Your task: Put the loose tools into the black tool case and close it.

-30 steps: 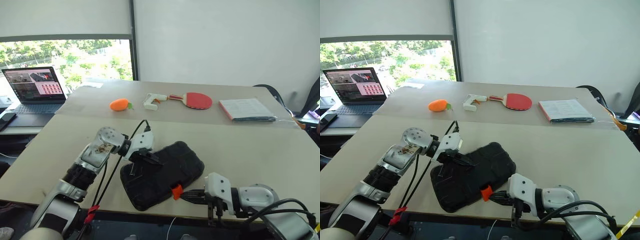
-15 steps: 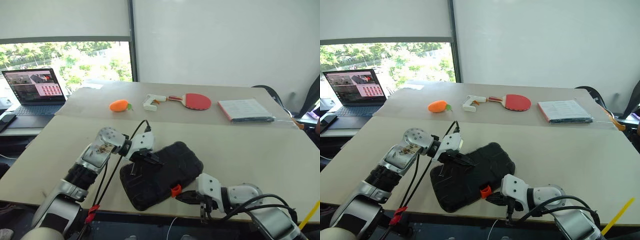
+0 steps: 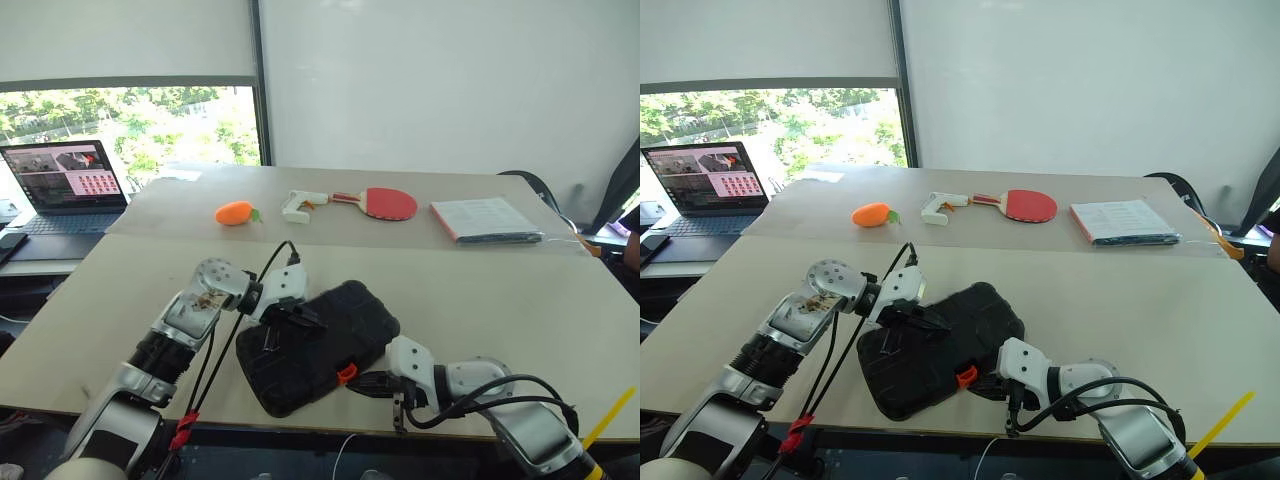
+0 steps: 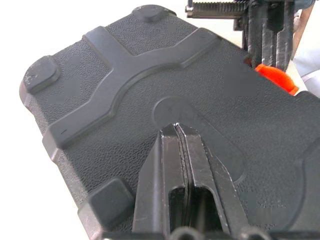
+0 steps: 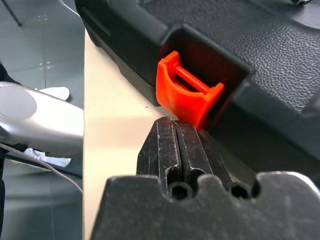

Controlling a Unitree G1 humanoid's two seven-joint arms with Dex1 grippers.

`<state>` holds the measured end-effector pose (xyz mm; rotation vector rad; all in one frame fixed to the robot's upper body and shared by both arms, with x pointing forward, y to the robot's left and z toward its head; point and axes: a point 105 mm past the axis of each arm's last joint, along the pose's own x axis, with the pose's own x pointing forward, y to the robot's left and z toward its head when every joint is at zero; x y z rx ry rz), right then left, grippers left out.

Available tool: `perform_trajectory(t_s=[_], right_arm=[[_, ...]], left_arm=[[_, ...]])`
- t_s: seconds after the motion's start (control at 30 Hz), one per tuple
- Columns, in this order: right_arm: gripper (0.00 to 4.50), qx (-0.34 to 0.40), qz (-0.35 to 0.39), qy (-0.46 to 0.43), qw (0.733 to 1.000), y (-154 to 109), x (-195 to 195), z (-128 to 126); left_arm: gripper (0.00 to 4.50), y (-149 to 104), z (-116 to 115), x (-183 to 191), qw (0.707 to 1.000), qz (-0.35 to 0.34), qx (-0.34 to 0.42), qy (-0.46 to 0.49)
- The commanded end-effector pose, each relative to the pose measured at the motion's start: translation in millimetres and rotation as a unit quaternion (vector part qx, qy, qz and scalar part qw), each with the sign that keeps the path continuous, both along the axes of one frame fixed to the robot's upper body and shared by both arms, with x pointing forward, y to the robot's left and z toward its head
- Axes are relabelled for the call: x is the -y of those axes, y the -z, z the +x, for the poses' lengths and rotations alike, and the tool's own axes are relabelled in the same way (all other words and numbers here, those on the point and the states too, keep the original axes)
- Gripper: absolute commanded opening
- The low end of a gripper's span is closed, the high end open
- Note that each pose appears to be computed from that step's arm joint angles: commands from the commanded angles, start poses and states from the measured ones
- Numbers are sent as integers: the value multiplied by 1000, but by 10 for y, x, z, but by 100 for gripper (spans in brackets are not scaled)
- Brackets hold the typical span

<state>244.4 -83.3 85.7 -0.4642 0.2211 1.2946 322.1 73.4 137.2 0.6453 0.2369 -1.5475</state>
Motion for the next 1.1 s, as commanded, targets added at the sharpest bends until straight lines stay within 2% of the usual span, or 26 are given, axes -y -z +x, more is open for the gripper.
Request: perform_trajectory(t_s=[0.03,0.17,0.3,0.4,0.43,0.5,0.53,0.57,0.7,0.83,0.87,0.9,1.03,1.1], right_arm=[[0,50,18,20,998,-198,-42,183],[0,48,22,22,998,-229,-37,188],[0,38,17,3,999,-292,39,52],[0,16,16,-4,1000,-382,151,-96],[0,3,20,4,1000,-447,232,-139],[60,-15,23,24,999,-570,416,-201],[74,-21,21,30,999,-630,507,-235],[119,-23,18,35,999,-679,586,-258],[247,-15,1,82,997,-985,1058,-232],[395,-14,6,103,995,-1220,1311,-187],[427,-15,7,103,995,-1252,1341,-183],[446,-17,8,103,995,-1268,1362,-182],[446,-42,20,90,995,-1363,1401,-196],[446,-47,20,83,995,-1343,1383,-197]], left_arm=[[3,464,-89,-76,996,60,-63,-13],[3,464,-63,-90,996,57,-59,-20],[3,377,4,-136,997,41,-50,-38],[3,233,43,-249,997,21,-54,-60],[27,138,51,-332,996,7,-60,-69],[71,-63,41,-519,993,-19,-75,-87],[90,-169,25,-613,992,-31,-80,-95],[140,-263,3,-690,991,-40,-82,-100],[268,-647,-206,-1207,983,-57,-89,-150],[428,-772,-409,-1529,976,-47,-89,-194],[450,-796,-449,-1568,974,-48,-90,-200],[450,-808,-476,-1582,973,-49,-92,-204],[450,-967,-671,-1765,960,-75,-97,-252],[450,-937,-730,-1783,963,-62,-74,-250]])
